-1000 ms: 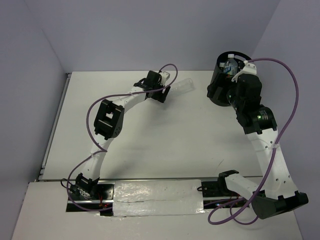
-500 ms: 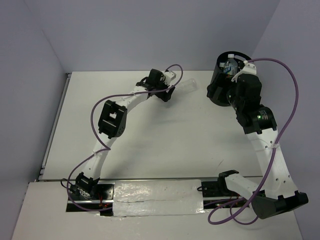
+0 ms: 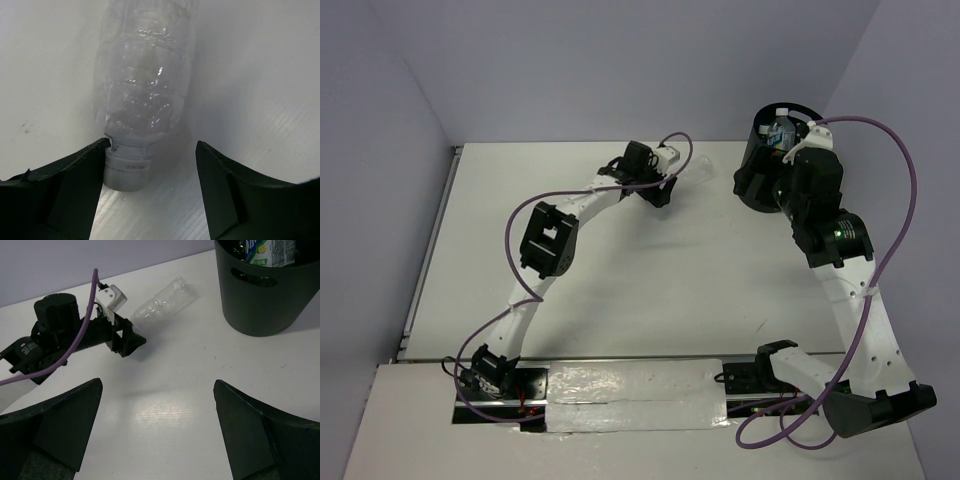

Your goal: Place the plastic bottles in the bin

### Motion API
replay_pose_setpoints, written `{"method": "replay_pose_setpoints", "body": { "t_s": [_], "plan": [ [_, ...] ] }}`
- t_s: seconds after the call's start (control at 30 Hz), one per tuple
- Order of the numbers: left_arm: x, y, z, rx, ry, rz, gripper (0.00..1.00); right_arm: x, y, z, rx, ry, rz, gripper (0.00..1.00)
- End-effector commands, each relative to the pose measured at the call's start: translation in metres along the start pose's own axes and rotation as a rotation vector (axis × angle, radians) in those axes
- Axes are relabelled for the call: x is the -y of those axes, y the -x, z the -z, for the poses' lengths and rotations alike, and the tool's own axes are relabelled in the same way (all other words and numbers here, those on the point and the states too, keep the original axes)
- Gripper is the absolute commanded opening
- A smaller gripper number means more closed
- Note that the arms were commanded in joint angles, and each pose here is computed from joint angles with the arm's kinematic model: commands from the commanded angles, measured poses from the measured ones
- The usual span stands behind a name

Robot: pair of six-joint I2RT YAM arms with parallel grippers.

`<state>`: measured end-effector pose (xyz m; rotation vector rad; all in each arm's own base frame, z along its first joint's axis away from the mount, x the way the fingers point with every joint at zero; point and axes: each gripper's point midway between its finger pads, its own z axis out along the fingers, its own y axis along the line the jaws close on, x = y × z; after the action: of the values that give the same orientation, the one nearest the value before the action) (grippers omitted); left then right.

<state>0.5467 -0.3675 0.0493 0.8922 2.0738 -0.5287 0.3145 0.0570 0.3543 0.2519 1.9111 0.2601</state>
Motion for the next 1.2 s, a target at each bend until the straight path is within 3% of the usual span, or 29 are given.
{"method": "replay_pose_setpoints", "body": {
  "t_s": [0.0, 0.13, 0.33, 0.63, 0.87, 1.07, 1.17],
  "plan": [
    [0.019, 0.008, -0.01, 0.036, -0.036, -0.018, 0.82, -0.006, 0.006, 0.001, 0.028, 0.023, -0.007, 1.0],
    [0.024, 0.005, -0.011, 0.028, -0.037, -0.016, 0.78, -0.007, 0.006, 0.002, 0.028, 0.026, -0.006, 1.0],
    [0.025, 0.009, -0.006, 0.039, -0.011, -0.013, 0.57, -0.008, 0.007, 0.005, 0.032, 0.029, -0.009, 1.0],
    [0.023, 0.026, 0.022, 0.054, 0.045, 0.021, 0.0, -0.009, 0.015, 0.013, 0.052, 0.033, -0.01, 1.0],
    [0.06, 0.055, 0.085, 0.097, -0.074, 0.164, 0.0, -0.026, -0.012, 0.003, -0.084, 0.105, -0.033, 1.0],
    [0.109, 0.083, 0.151, 0.151, -0.253, 0.304, 0.0, -0.034, -0.021, 0.001, -0.108, 0.134, -0.103, 1.0],
    [0.127, 0.072, 0.176, 0.147, -0.301, 0.385, 0.0, -0.045, -0.027, 0.0, -0.134, 0.182, -0.168, 1.0]
  ]
}}
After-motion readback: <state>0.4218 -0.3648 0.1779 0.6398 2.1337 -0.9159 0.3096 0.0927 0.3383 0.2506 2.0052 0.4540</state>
